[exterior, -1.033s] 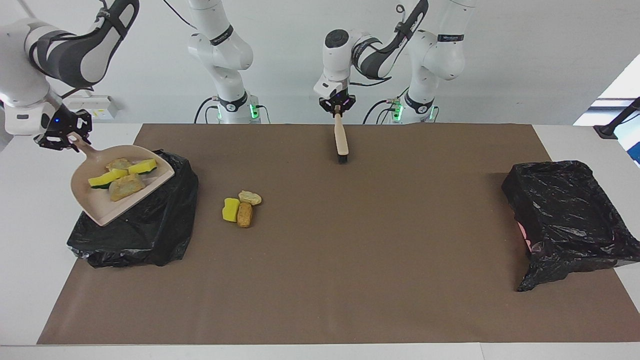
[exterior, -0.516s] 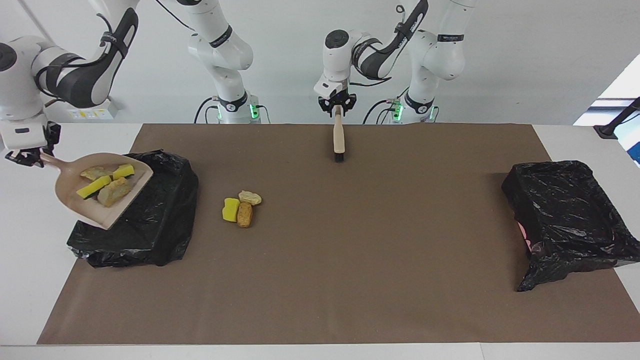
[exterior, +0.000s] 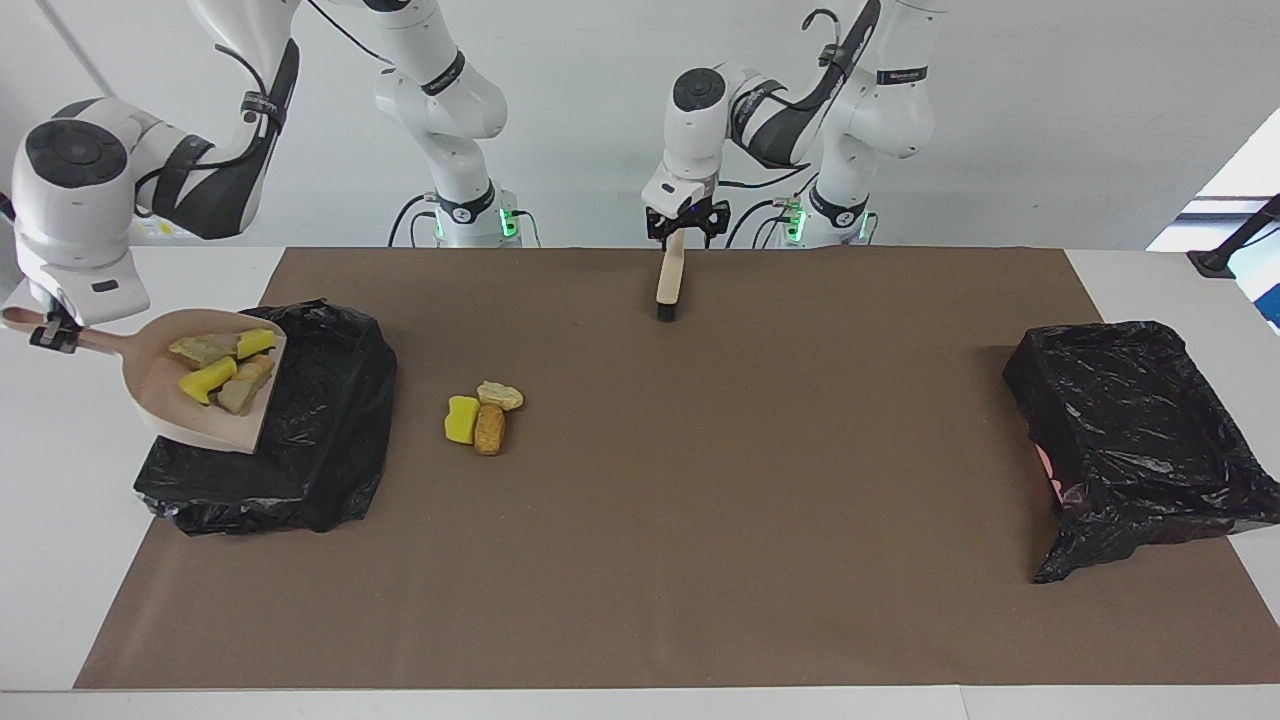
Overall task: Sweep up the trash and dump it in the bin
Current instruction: 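Dump the dustpan with the right gripper while the left gripper withdraws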
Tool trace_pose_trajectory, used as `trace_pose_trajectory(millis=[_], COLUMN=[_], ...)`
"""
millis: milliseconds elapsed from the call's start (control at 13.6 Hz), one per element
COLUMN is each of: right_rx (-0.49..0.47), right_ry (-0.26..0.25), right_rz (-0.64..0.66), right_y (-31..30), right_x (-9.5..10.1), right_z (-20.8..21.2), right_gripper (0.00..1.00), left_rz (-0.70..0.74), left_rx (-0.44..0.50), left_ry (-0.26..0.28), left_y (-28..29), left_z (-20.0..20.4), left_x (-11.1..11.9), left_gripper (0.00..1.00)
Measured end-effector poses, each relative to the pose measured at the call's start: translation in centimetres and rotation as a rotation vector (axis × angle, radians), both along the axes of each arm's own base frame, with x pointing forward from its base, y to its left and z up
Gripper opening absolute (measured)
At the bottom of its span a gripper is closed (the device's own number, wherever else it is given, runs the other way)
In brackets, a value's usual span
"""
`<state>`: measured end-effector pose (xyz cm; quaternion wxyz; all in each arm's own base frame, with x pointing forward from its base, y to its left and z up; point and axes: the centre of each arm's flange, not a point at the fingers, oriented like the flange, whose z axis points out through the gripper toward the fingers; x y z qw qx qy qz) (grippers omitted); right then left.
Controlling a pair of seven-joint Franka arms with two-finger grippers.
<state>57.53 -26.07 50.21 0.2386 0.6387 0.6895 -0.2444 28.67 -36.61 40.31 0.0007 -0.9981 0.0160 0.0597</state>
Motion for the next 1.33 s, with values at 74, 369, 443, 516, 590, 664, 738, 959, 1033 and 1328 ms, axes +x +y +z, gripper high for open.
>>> trace_pose_trajectory(millis=[74, 369, 443, 516, 590, 664, 738, 959, 1033, 1328], right_rx=[-0.023, -0.103, -0.12, -0.146, -0.174, -0.193, -0.208, -0.259, -0.265, -0.266], right_ry=[0.007, 0.061, 0.072, 0.084, 0.086, 0.085, 0.085, 0.084, 0.08, 0.077], right_rz=[0.038, 0.169, 0.191, 0.22, 0.254, 0.276, 0.288, 0.312, 0.317, 0.34], right_y=[0.3, 1.9, 2.5, 2.9, 3.4, 3.9, 4.3, 4.8, 5.0, 6.4], right_x=[0.3, 1.3, 1.6, 1.8, 2.1, 2.3, 2.4, 2.2, 2.1, 2.2], right_z=[0.1, 0.5, 0.6, 0.7, 1.0, 1.4, 1.8, 3.3, 3.7, 3.9], right_gripper=[0.32, 0.32, 0.32, 0.32, 0.32, 0.32, 0.32, 0.32, 0.32, 0.32], left_rz=[-0.028, -0.147, -0.167, -0.185, -0.201, -0.21, -0.212, -0.211, -0.196, -0.166], left_rx=[-0.017, -0.043, -0.047, -0.046, -0.041, -0.036, -0.033, -0.026, -0.025, -0.015], left_ry=[-0.024, -0.132, -0.149, -0.161, -0.173, -0.185, -0.194, -0.218, -0.228, -0.23], left_y=[1.1, 7.4, 9.2, 11.0, 12.7, 14.4, 16.0, 20.4, 22.0, 26.5], left_z=[1.5, 8.9, 10.9, 12.7, 14.4, 16.1, 17.6, 22.1, 23.1, 25.1], left_x=[2.5, 11.7, 13.5, 14.8, 16.0, 17.0, 17.8, 19.4, 20.0, 23.8], left_gripper=[0.98, 1.0, 1.0, 1.0, 1.0, 1.0, 1.0, 1.0, 1.0, 1.0])
